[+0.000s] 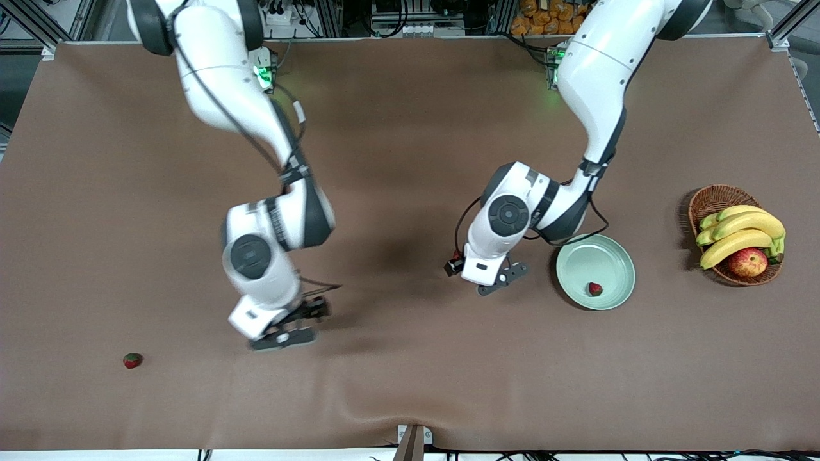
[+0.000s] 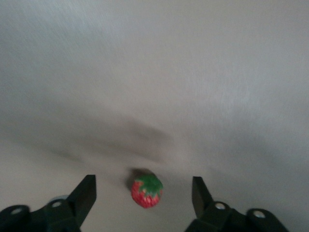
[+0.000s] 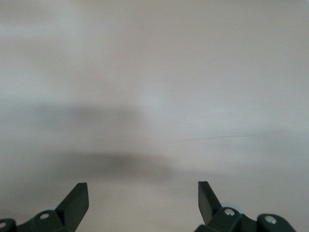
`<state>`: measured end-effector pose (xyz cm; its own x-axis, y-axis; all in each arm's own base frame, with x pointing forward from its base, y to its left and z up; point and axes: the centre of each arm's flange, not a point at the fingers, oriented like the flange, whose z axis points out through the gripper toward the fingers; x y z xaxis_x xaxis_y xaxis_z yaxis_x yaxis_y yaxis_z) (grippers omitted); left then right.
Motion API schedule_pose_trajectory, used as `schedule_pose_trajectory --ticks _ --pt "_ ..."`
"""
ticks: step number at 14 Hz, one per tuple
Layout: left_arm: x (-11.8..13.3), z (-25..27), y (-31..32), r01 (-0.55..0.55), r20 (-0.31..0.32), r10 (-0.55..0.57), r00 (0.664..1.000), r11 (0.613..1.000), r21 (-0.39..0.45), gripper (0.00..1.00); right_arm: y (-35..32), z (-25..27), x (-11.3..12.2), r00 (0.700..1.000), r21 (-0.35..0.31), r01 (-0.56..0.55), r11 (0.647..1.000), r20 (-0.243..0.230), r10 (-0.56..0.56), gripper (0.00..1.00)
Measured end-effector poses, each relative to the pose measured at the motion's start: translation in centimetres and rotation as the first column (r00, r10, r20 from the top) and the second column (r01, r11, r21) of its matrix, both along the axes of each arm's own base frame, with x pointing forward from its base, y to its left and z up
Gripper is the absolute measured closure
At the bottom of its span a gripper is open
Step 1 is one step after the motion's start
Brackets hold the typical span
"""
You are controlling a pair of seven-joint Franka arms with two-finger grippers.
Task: Collect all strawberries into plate
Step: 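Grasp the strawberry with the left gripper while the right gripper reaches another, then place the strawberry on the plate while the right gripper grasps the last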
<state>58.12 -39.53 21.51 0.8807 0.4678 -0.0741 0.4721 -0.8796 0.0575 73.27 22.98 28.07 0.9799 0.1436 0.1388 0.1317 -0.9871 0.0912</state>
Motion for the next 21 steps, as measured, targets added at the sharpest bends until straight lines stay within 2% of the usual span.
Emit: schedule_pose_trajectory --ticks 1,4,5,8,10,12,14,16,19,21 --pt "-0.6 -0.7 -0.6 0.004 -0.009 -0.003 1.000 1.000 0.005 0.21 -3.8 -0.2 1.0 1.000 -0.009 0.006 1.000 -0.007 -0.007 0.00" --pt "-1.2 -2.1 -1.3 0.008 -0.022 -0.007 1.000 1.000 0.013 0.24 -17.1 -1.0 3.1 0.999 -0.036 0.015 0.999 -0.033 -0.016 0.00" --pt "-1.3 -2.2 -1.3 0.009 -0.023 -0.009 1.000 1.000 0.013 0.28 -21.2 -1.3 3.3 0.999 -0.041 0.031 0.999 -0.039 -0.032 0.00" --pt "-1.2 -2.1 -1.3 0.009 -0.021 -0.008 1.000 1.000 0.012 0.30 -30.2 -1.9 3.3 0.994 -0.048 0.109 0.993 -0.002 -0.109 0.00" --pt "-1.2 -2.1 -1.3 0.007 -0.021 -0.007 1.000 1.000 0.013 0.48 -33.4 -2.8 3.2 0.988 -0.035 0.151 0.988 0.022 -0.151 0.00" --pt "-1.1 -2.2 -1.1 0.004 -0.021 -0.004 1.000 1.000 0.015 0.70 -35.2 -4.4 3.1 0.982 0.017 0.185 0.983 0.044 -0.185 0.00" --pt "-1.0 -2.1 -1.0 0.004 -0.021 -0.003 1.000 1.000 0.015 0.71 -36.8 -5.7 3.1 0.975 0.051 0.207 0.977 0.076 -0.211 0.00" --pt "-0.4 -1.9 -0.3 -0.002 -0.009 0.002 1.000 1.000 0.026 0.71 -37.8 -6.4 3.2 0.967 0.051 0.219 0.975 0.121 -0.223 0.00" --pt "2.9 1.2 3.4 -0.010 0.045 0.007 0.999 0.998 0.069 0.71 -38.6 -7.2 3.4 0.957 0.044 0.228 0.973 0.177 -0.232 0.00" --pt "5.1 5.1 7.5 0.029 0.044 -0.033 0.998 0.996 0.084 0.71 -38.6 -7.8 3.5 0.950 0.039 0.229 0.973 0.210 -0.232 0.00"
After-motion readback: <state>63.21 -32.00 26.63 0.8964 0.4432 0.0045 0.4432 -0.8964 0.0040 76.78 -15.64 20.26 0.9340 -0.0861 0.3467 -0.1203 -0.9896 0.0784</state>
